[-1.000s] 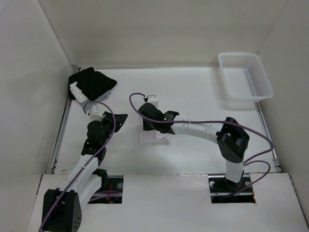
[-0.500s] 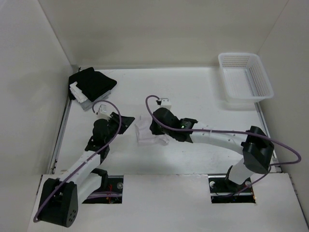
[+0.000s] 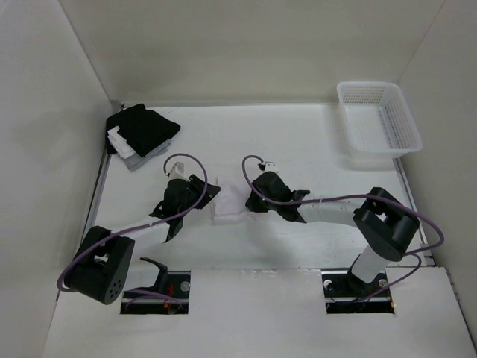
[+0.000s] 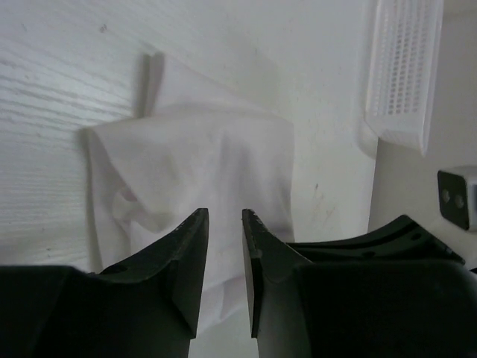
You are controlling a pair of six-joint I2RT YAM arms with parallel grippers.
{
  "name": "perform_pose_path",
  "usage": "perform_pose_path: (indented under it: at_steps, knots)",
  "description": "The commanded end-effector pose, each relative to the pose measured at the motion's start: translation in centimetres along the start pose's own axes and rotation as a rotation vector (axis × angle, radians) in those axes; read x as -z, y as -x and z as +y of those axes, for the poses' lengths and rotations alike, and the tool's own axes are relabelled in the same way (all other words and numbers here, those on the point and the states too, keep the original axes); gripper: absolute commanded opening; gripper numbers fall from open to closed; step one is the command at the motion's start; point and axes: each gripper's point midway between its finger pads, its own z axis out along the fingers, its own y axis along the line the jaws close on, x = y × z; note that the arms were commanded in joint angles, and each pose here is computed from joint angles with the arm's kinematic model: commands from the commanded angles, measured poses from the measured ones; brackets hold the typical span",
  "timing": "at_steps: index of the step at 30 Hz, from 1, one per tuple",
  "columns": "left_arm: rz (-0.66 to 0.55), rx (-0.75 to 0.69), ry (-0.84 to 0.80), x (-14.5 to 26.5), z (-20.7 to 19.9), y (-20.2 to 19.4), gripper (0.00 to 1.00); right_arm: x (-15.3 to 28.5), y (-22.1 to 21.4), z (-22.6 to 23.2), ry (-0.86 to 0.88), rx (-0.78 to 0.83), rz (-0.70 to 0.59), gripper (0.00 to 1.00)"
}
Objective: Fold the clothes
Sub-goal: Fold the tank top
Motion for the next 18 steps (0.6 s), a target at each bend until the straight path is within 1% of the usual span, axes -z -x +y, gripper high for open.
perform_pose_path:
  at_steps: [1, 4, 8, 11, 18]
  knots:
    - [-0.147, -0.046, -0.048, 0.2, -1.6, 3.3, 0.25, -0.2, 0.3, 0.3, 0.059, -0.029, -0.031, 0.06]
    - [-0.180, -0.071, 0.012, 0.2, -0.3, 3.9, 0.32, 0.0, -0.7, -0.9, 0.042, -0.036, -0.021, 0.07]
    - [-0.195, -0.108, 0.136, -0.4, 2.5, 4.3, 0.38, 0.2, -0.7, -1.4, 0.045, -0.045, -0.031, 0.09]
    - [-0.191, -0.120, 0.195, -1.2, 3.8, 4.7, 0.38, 0.2, -0.6, -1.3, 0.053, -0.038, -0.036, 0.10]
    - [-0.129, -0.134, 0.228, -2.9, 4.6, 3.8, 0.37, 0.1, -0.6, -1.7, 0.058, -0.042, -0.041, 0.10]
